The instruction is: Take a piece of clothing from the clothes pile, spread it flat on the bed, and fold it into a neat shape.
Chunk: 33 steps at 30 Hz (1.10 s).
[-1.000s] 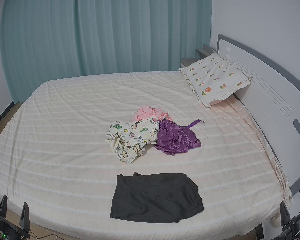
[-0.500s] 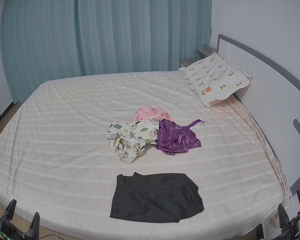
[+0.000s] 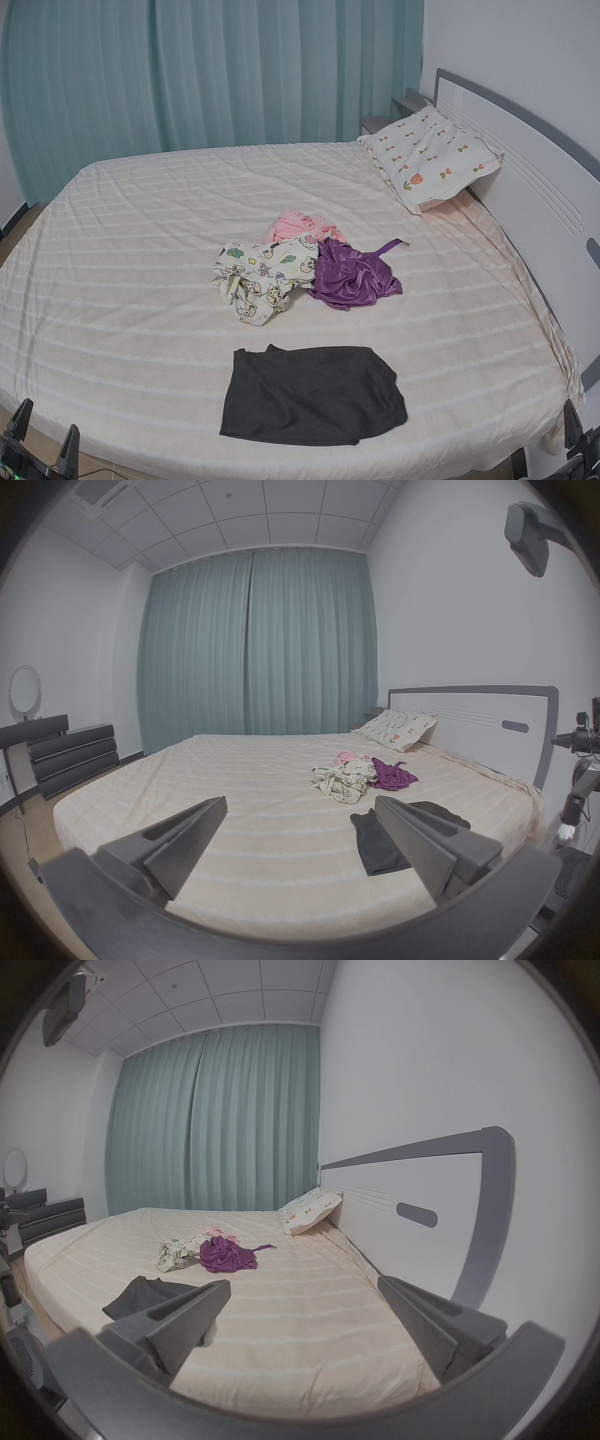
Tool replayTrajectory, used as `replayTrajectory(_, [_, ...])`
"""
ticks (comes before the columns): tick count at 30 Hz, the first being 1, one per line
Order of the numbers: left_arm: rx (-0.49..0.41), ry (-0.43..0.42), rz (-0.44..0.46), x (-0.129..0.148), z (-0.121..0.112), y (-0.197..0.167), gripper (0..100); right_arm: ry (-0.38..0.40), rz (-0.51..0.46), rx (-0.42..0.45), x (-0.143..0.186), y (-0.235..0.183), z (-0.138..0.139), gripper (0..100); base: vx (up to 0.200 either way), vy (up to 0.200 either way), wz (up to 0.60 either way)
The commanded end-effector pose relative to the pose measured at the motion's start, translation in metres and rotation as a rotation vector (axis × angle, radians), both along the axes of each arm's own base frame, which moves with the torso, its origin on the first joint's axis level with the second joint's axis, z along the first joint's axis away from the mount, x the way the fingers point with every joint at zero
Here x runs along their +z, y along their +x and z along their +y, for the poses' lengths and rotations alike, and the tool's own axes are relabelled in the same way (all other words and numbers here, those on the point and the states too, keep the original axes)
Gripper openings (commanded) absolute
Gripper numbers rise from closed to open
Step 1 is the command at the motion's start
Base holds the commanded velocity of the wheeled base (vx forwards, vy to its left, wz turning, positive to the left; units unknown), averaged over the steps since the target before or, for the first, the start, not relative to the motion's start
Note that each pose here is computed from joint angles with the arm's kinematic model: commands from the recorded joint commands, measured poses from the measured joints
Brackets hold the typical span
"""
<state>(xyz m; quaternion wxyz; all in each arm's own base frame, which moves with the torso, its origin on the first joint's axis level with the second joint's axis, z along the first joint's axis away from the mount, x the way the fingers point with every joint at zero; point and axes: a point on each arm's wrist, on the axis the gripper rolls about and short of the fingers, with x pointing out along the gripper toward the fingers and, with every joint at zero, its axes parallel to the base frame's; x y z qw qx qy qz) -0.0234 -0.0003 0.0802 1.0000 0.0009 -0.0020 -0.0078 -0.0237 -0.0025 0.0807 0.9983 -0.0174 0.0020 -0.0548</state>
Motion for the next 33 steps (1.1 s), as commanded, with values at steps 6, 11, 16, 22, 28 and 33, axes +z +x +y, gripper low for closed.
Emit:
replayTrajectory(6, [0.000,0.001,0.004,-0.0042,0.0000,0.0003,100,-0.034,-0.014,0.030,0.0016,-0.0013,0.0007,100,0.000,0.000,0.00])
replayTrajectory(11, [0.000,0.001,0.004,-0.0042,0.0000,0.0003,100,0.005,-0.013,0.124,0.0006,-0.0010,0.0028,100,0.000,0.000,0.00])
replayTrajectory(16, [0.000,0.001,0.004,-0.0042,0.0000,0.0003,100,-0.050,-0.021,0.221,0.0004,-0.0009,0.0050,100,0.000,0.000,0.00])
replayTrajectory(22, [0.000,0.001,0.004,-0.0042,0.0000,0.0003,100,-0.074,-0.080,0.310,0.0025,0.0002,0.0070,100,0.000,0.000,0.00])
replayTrajectory(28, [0.000,0.001,0.004,-0.0042,0.0000,0.0003,100,-0.048,-0.073,0.274,0.0022,0.0005,0.0062,100,0.000,0.000,0.00])
replayTrajectory(33, [0.000,0.001,0.004,-0.0042,0.0000,0.0003,100,-0.027,-0.050,0.138,0.0009,0.0003,0.0031,100,0.000,0.000,0.00])
